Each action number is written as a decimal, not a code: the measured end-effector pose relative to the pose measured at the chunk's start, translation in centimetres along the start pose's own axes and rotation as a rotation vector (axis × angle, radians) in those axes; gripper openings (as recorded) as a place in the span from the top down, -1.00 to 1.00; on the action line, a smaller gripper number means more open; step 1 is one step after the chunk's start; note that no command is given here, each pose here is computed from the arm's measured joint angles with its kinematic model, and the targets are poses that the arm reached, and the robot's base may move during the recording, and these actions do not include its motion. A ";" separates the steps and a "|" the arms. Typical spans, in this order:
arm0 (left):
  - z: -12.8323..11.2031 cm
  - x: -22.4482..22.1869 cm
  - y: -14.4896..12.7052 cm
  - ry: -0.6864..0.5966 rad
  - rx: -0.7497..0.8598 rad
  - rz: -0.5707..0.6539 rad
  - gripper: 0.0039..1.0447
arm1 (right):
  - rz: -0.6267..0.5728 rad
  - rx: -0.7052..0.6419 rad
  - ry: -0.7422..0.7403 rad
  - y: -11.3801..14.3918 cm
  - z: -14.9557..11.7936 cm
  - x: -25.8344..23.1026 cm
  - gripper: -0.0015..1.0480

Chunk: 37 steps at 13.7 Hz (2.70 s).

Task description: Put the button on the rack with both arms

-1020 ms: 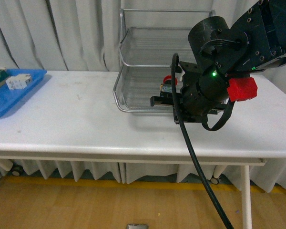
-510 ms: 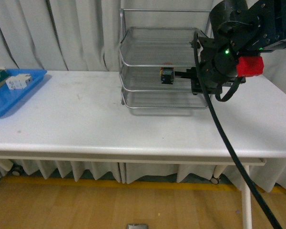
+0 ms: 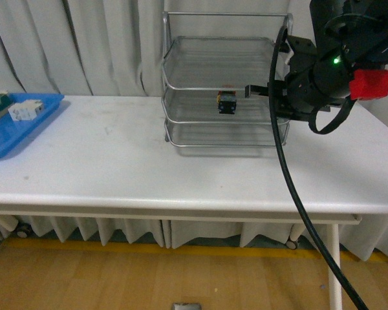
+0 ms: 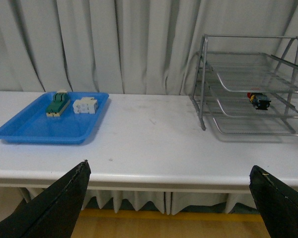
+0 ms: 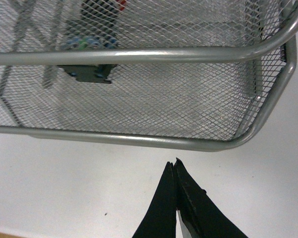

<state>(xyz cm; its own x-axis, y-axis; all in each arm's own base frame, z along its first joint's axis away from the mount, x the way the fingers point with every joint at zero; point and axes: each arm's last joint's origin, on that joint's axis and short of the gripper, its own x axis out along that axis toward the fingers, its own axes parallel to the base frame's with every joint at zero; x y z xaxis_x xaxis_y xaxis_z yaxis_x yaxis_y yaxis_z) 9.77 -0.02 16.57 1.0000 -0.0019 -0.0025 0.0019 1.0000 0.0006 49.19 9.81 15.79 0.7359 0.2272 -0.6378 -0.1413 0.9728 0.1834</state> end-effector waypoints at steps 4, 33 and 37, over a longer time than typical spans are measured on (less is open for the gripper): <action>0.0 0.0 0.0 0.000 0.000 0.000 -0.88 | 0.168 0.009 -0.143 1.3 -1.4 -9.0 0.97; 0.0 0.0 0.0 0.000 0.000 0.000 -0.88 | -0.199 -0.122 -0.730 -3.9 -23.8 -31.0 0.97; 0.0 0.0 0.0 0.000 0.000 0.000 -0.88 | -0.202 -0.117 -0.692 -3.9 -24.7 -31.3 0.97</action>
<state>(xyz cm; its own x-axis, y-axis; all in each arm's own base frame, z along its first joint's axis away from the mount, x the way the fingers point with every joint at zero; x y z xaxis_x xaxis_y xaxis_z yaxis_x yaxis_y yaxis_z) 9.77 -0.02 16.57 1.0000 -0.0019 -0.0025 0.0019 1.0000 0.0010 10.38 0.00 16.56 0.9997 0.0000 -0.0250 0.0002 1.0000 0.0063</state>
